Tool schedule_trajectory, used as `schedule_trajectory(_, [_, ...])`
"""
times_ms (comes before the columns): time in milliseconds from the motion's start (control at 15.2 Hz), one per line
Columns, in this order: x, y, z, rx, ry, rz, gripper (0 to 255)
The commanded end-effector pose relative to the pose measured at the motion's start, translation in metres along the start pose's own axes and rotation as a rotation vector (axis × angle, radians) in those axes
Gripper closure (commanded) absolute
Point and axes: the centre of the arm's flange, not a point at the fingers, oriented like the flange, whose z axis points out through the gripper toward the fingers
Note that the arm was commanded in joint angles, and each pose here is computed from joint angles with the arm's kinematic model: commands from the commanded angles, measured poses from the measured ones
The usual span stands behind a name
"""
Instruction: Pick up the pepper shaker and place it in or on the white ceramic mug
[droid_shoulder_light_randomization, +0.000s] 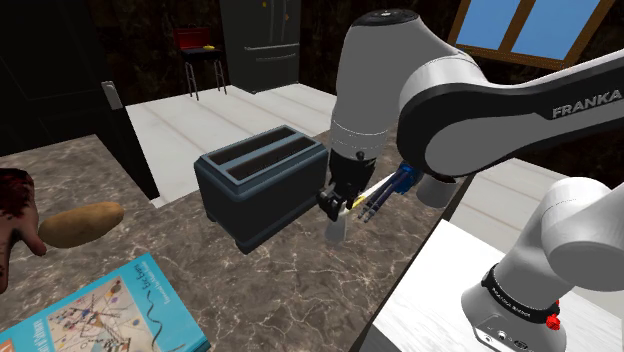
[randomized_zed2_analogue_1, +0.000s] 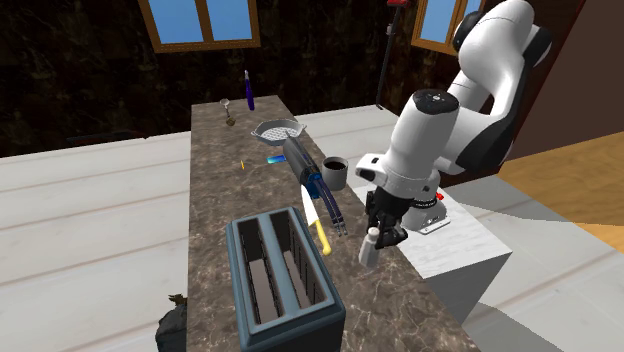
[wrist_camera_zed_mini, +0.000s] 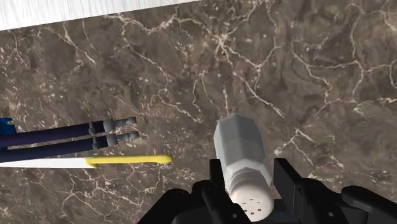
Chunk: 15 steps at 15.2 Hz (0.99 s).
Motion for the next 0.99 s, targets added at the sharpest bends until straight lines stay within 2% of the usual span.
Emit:
schedule_trajectory(0, [0.001,0.001,-0.010,0.000,0.000,0.000,255])
schedule_trajectory(924, [0.008,0.008,-0.083,0.000,0.000,0.000,255])
